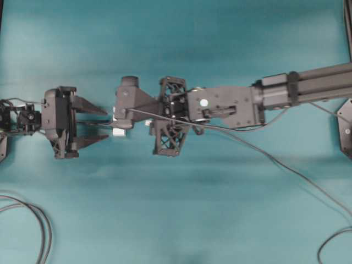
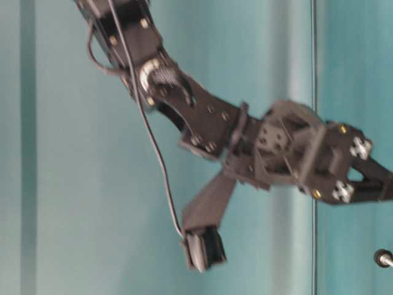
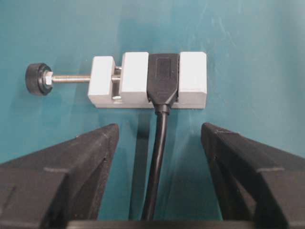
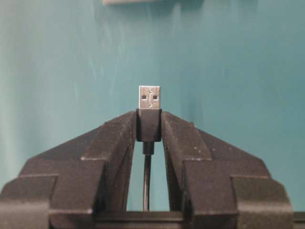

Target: Insert the USB cable into the female connector supported by the left arm.

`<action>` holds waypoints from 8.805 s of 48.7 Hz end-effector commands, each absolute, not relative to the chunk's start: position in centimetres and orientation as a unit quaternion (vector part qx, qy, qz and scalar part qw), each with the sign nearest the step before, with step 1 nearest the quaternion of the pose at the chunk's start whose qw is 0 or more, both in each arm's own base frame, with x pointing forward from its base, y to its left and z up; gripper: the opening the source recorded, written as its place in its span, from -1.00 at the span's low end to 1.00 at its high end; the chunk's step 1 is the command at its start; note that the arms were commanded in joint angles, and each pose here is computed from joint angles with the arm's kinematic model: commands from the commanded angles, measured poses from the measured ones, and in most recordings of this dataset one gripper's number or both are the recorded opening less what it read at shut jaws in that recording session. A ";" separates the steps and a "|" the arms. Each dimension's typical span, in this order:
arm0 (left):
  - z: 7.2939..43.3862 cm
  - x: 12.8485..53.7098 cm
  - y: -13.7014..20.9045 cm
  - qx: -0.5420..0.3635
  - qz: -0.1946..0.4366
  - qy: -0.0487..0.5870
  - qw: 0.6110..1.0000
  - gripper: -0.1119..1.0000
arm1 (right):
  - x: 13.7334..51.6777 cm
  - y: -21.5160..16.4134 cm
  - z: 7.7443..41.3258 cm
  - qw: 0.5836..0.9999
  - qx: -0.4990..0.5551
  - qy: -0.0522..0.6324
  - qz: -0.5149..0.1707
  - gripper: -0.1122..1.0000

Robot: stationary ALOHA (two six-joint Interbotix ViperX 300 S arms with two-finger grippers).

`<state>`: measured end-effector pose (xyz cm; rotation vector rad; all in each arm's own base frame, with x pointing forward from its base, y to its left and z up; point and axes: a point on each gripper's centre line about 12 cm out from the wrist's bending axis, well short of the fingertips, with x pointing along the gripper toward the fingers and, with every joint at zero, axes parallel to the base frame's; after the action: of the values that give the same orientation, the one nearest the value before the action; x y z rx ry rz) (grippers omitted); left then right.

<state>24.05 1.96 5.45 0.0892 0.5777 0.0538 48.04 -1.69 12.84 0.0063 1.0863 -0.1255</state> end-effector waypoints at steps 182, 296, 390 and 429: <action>4.5 26.4 2.2 0.079 0.015 0.288 0.954 0.57 | 52.2 -1.2 13.3 0.885 -0.120 0.449 -0.016 -0.42; 6.2 30.4 2.0 0.085 0.013 0.238 0.968 0.57 | 53.3 -0.9 13.4 0.903 -0.119 0.414 -0.007 -0.42; 9.3 25.0 1.0 0.055 0.012 0.262 0.963 0.60 | 46.8 -0.6 17.3 0.886 -0.083 0.455 -0.036 0.13; 17.8 21.0 0.7 0.050 0.009 0.182 0.982 0.58 | 34.5 -0.9 21.9 0.919 0.005 0.388 -0.061 0.13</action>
<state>20.86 0.71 16.58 0.1119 0.3841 0.0170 35.15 -0.86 20.01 0.0015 0.8841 -0.1380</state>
